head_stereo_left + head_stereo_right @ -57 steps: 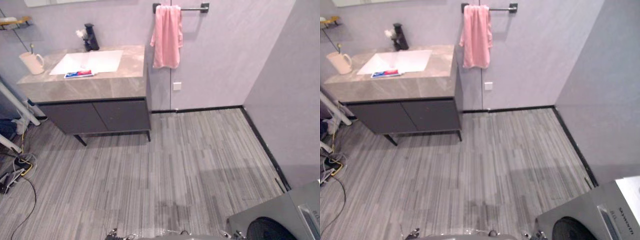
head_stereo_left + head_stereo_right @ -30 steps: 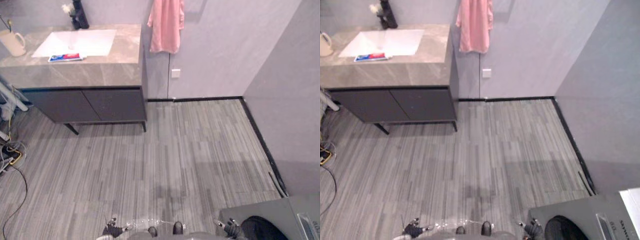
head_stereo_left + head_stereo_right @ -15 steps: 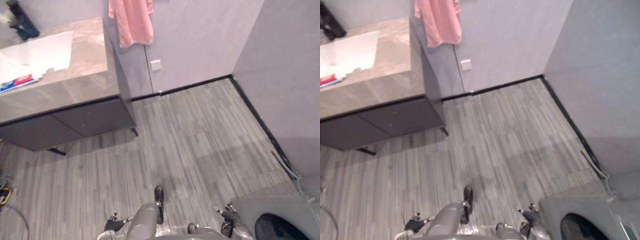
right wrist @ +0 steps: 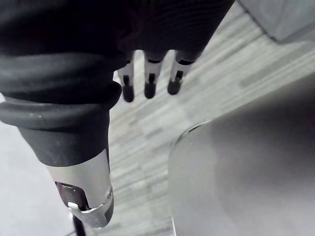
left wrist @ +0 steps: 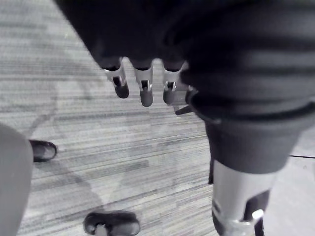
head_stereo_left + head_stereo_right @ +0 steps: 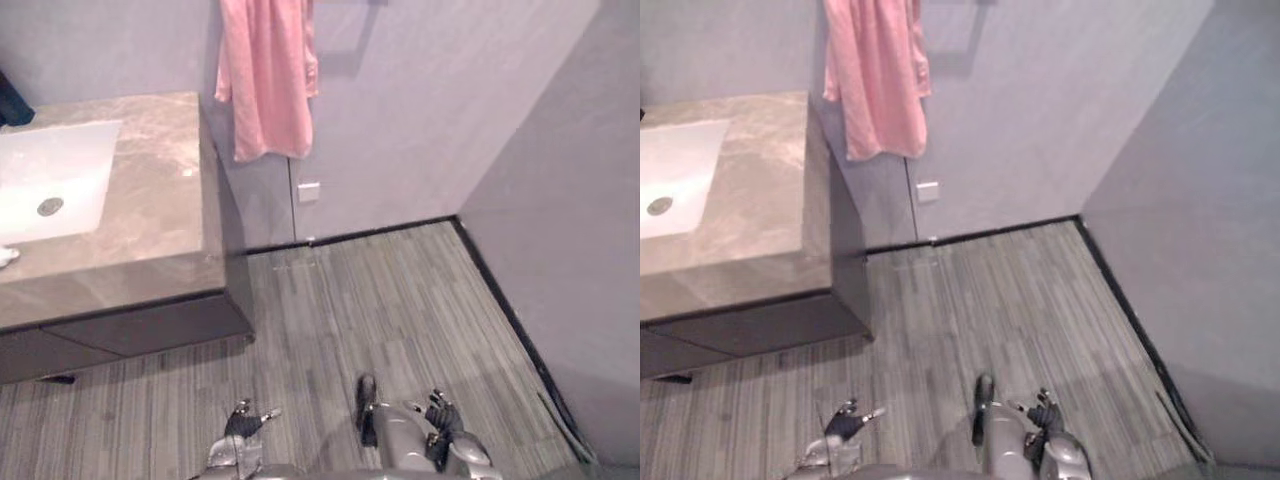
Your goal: Organize washtable
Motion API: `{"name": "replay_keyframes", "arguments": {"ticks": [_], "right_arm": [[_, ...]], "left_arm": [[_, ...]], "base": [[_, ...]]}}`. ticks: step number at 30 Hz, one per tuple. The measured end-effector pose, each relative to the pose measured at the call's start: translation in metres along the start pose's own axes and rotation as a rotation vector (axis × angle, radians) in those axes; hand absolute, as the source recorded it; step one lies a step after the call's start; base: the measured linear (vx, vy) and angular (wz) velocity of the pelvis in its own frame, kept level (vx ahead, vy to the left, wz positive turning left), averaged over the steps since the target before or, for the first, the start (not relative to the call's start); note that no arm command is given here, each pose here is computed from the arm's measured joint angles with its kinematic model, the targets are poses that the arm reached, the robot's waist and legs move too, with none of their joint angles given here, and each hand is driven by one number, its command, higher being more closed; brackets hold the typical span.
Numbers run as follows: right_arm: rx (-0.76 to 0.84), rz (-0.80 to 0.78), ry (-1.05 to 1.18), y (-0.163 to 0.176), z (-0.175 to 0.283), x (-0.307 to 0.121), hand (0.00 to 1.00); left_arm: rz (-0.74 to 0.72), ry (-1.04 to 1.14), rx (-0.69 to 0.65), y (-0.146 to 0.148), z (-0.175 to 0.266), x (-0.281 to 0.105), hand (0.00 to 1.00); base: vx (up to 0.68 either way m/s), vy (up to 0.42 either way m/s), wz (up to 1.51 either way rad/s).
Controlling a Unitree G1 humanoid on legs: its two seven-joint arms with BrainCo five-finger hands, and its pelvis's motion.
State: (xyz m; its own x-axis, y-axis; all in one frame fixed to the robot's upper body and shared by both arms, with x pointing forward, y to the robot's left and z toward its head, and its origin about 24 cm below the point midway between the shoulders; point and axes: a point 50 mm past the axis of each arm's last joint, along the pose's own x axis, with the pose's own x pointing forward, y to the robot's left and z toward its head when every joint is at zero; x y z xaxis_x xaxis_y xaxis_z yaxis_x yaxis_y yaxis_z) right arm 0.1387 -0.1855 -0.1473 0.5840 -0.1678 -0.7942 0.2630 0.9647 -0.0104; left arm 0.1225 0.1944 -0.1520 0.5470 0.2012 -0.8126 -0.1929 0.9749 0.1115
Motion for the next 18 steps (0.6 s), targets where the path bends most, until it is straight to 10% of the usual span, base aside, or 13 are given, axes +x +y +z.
{"name": "replay_keyframes", "arguments": {"ticks": [18], "right_arm": [[0.028, -0.018, 0.027, -0.001, -0.007, -0.001, 0.0]], "left_arm": [[-0.018, -0.074, -0.072, -0.012, 0.015, 0.001, 0.0]], "base": [[0.43, -0.065, 0.07]]}}
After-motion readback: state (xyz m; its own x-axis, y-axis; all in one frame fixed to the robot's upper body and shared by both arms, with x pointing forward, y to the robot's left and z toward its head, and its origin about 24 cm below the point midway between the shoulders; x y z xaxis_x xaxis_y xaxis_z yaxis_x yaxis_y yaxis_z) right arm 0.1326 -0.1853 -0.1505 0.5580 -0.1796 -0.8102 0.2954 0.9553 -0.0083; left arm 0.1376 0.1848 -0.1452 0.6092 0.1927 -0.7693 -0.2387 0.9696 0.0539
